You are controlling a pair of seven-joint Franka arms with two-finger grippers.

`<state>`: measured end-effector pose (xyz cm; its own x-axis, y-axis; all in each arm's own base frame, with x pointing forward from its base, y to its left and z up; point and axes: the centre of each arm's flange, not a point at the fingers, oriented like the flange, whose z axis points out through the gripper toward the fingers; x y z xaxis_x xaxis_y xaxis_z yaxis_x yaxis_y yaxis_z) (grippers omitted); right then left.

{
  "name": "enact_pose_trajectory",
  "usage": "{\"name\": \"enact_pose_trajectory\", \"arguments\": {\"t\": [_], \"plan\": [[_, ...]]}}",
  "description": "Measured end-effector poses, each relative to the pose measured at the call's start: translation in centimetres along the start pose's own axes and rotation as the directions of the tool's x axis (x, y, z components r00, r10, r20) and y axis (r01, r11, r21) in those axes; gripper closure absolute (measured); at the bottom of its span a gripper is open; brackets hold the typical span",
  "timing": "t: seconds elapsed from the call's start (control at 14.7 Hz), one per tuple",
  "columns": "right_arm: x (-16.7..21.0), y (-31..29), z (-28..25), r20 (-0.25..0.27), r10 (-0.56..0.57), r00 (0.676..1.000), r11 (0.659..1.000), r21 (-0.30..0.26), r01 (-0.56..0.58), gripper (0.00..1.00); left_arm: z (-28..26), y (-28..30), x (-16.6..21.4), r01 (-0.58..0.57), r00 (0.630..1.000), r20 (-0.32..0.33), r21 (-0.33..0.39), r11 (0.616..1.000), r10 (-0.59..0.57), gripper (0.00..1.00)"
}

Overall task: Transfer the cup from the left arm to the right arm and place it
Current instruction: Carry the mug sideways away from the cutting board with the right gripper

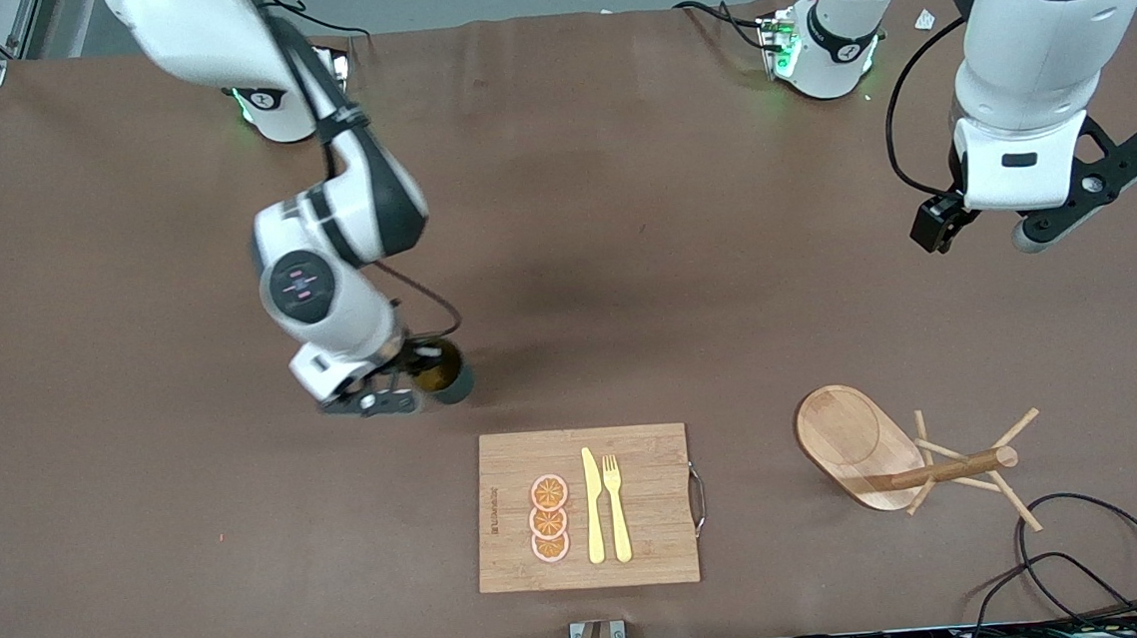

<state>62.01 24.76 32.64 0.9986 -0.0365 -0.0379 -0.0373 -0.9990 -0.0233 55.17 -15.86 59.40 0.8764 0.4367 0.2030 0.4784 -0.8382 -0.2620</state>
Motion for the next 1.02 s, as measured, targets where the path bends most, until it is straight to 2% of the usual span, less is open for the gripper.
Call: {"name": "enact_pose_trajectory", "arguments": {"t": [0.2, 0.41, 0.75, 0.82, 1.02], "plan": [[2.8, 8.2, -0.1, 0.009, -0.053, 0.999, 0.999, 0.002, 0.053, 0.96, 0.0, -1.6, 1.6, -0.051, 0.998, 0.043, -0.052, 0.997, 0.054, 0.00], [3.9, 15.5, 0.3, 0.048, -0.103, 0.994, 0.995, 0.007, 0.102, 0.96, 0.7, -4.0, 3.6, -0.132, 0.985, 0.091, -0.119, 0.984, 0.143, 0.00], [3.2, 24.8, 2.6, 0.102, -0.156, 0.983, 0.988, 0.028, 0.153, 0.96, 0.6, -5.6, 4.5, -0.270, 0.953, 0.089, -0.187, 0.944, 0.290, 0.00], [2.9, 26.4, 2.9, 0.101, -0.167, 0.981, 0.986, 0.032, 0.164, 0.96, 0.4, -6.2, 4.6, -0.279, 0.949, 0.092, -0.204, 0.938, 0.302, 0.00], [2.2, 30.5, 4.2, 0.055, -0.181, 0.982, 0.983, 0.024, 0.180, 0.96, 0.5, -8.4, 4.6, -0.282, 0.941, 0.113, -0.265, 0.922, 0.320, 0.00]]}}
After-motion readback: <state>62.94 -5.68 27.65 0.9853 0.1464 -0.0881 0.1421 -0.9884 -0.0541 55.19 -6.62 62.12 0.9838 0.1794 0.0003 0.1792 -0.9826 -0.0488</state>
